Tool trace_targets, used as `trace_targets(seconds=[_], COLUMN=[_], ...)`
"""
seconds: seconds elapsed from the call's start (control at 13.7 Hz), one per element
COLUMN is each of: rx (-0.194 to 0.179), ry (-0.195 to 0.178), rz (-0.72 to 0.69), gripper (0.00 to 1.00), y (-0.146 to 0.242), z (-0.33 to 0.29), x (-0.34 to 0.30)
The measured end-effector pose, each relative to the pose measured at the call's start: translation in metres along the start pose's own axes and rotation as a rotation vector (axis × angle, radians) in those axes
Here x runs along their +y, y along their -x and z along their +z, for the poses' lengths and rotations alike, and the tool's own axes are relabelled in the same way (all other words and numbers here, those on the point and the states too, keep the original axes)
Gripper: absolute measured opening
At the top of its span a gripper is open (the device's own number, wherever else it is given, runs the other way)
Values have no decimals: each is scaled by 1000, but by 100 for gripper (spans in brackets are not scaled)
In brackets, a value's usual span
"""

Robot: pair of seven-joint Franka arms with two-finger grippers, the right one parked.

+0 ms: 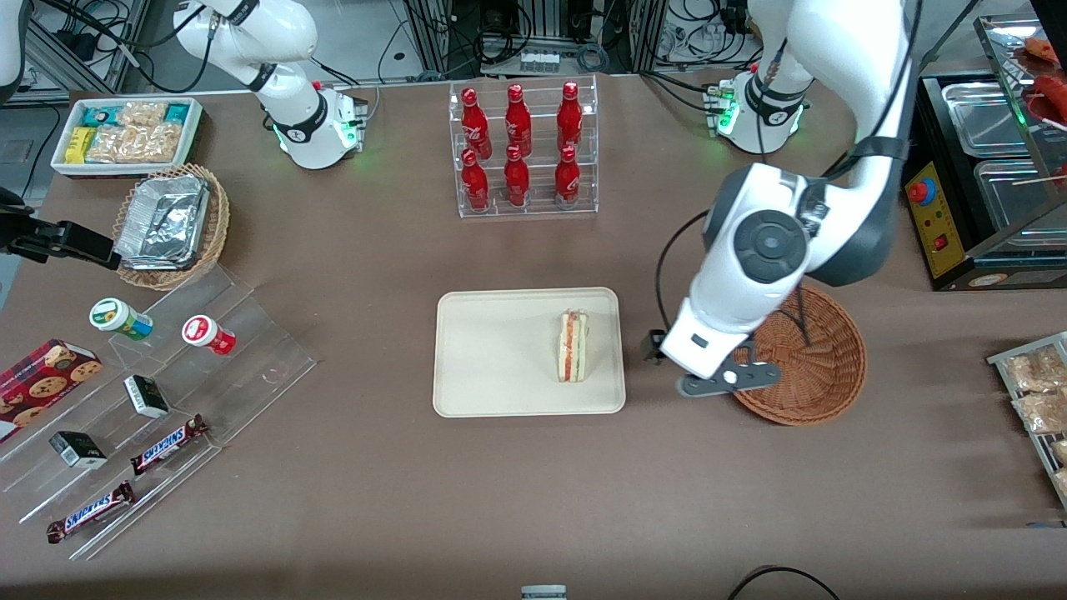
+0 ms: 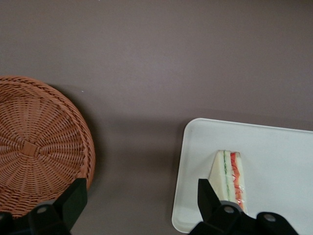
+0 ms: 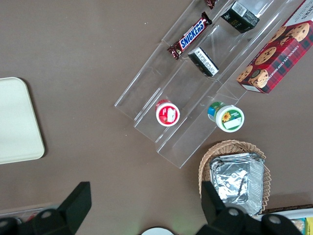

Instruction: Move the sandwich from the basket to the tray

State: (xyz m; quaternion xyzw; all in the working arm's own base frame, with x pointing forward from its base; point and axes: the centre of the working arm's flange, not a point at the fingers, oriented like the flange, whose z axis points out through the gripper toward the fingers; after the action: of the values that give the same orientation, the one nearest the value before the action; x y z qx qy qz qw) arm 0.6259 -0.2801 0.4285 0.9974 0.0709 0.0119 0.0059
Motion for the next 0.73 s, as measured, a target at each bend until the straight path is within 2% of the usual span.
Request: trace_targets(seconds=[0.15,0.36,0.51,0.73], rx=[-11,-55,-71,-128], ry=[-11,-22,-11,16], rz=[35,106,105,107], gripper=[100,100,100,100], y=[-7,-16,-16,-3], z=[-10,-45,-70,-101], x=[-21,-77,-107,-134])
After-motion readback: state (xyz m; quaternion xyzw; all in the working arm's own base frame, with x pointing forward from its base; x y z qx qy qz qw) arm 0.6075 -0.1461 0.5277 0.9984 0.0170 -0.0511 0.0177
